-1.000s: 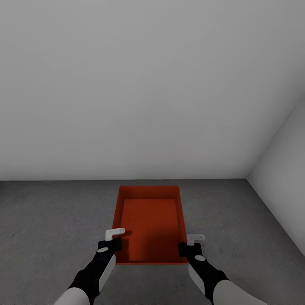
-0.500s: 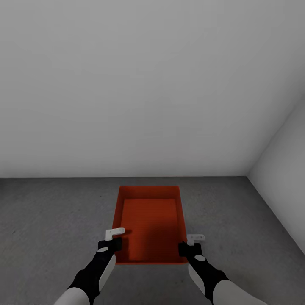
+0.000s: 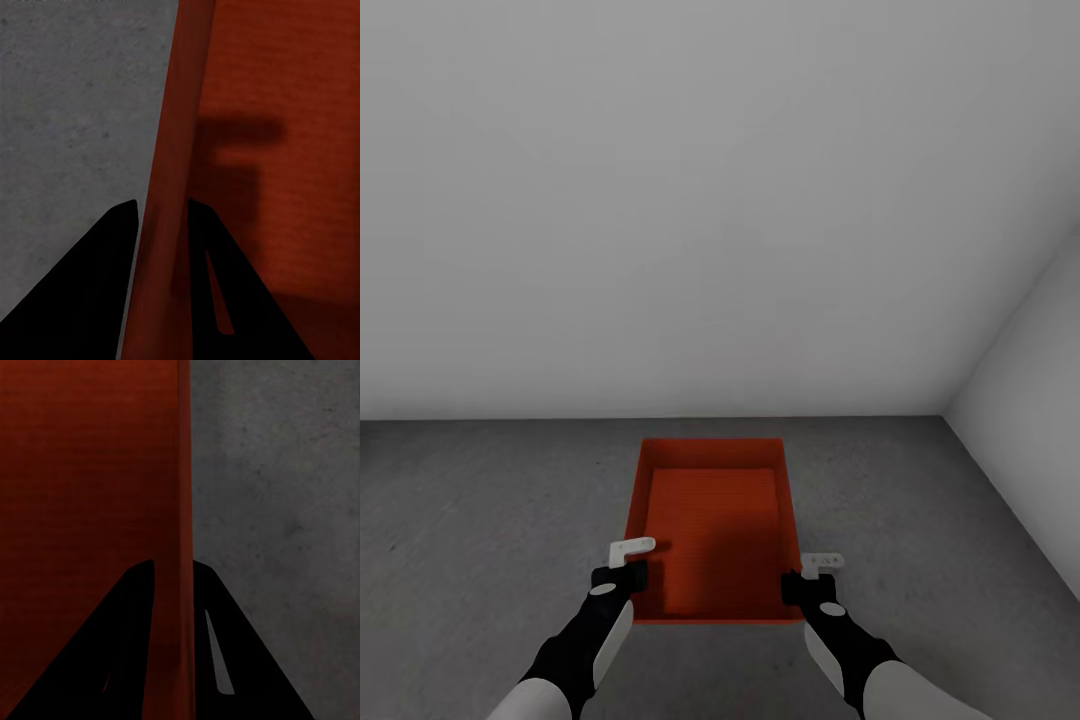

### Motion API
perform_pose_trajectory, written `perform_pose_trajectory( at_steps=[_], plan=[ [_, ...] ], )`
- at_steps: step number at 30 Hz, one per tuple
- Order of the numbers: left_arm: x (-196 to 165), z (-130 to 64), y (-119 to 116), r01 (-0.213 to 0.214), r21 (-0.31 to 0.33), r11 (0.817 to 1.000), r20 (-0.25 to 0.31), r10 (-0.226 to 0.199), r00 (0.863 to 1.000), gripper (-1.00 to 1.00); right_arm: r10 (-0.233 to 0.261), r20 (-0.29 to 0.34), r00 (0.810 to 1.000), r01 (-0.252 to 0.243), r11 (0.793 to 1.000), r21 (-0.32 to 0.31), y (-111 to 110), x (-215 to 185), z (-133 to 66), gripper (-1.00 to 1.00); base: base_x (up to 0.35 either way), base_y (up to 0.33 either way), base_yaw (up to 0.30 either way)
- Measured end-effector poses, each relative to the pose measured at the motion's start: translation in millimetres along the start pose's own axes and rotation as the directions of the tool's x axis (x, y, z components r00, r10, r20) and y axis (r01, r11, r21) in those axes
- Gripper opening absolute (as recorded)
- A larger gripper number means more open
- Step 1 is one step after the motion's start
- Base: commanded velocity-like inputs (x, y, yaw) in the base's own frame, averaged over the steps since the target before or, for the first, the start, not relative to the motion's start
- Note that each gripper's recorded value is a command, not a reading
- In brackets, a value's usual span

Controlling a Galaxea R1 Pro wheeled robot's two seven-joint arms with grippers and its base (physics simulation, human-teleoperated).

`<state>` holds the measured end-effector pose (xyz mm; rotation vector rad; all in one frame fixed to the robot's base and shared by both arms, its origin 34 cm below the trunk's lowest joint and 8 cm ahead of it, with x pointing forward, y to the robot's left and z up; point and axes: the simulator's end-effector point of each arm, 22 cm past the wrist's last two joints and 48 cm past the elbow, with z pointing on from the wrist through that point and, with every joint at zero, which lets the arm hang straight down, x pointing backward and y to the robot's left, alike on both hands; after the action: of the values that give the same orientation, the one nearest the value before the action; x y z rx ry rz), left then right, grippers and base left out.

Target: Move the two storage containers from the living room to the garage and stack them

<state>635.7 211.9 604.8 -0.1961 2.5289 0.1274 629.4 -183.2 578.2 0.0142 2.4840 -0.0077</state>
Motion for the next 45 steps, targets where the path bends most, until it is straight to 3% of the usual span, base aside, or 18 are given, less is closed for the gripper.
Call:
perform_pose_trajectory(
  at_steps=[30,45],
  plan=[
    [-1,-0.3,-1,0.000,0.000,1.000,0.001,0.000,1.000,-1.00,0.000,0.000,1.000,0.000,1.000,-0.001,0,-1,0.2,-1.00,0.000,0.000,0.000],
    [12,18.6,-2,-0.001,0.000,1.000,-0.001,0.001,1.000,-1.00,0.000,-0.002,1.000,0.000,1.000,-0.001,0,13,18.4,-1.00,0.000,0.000,0.000]
  ],
)
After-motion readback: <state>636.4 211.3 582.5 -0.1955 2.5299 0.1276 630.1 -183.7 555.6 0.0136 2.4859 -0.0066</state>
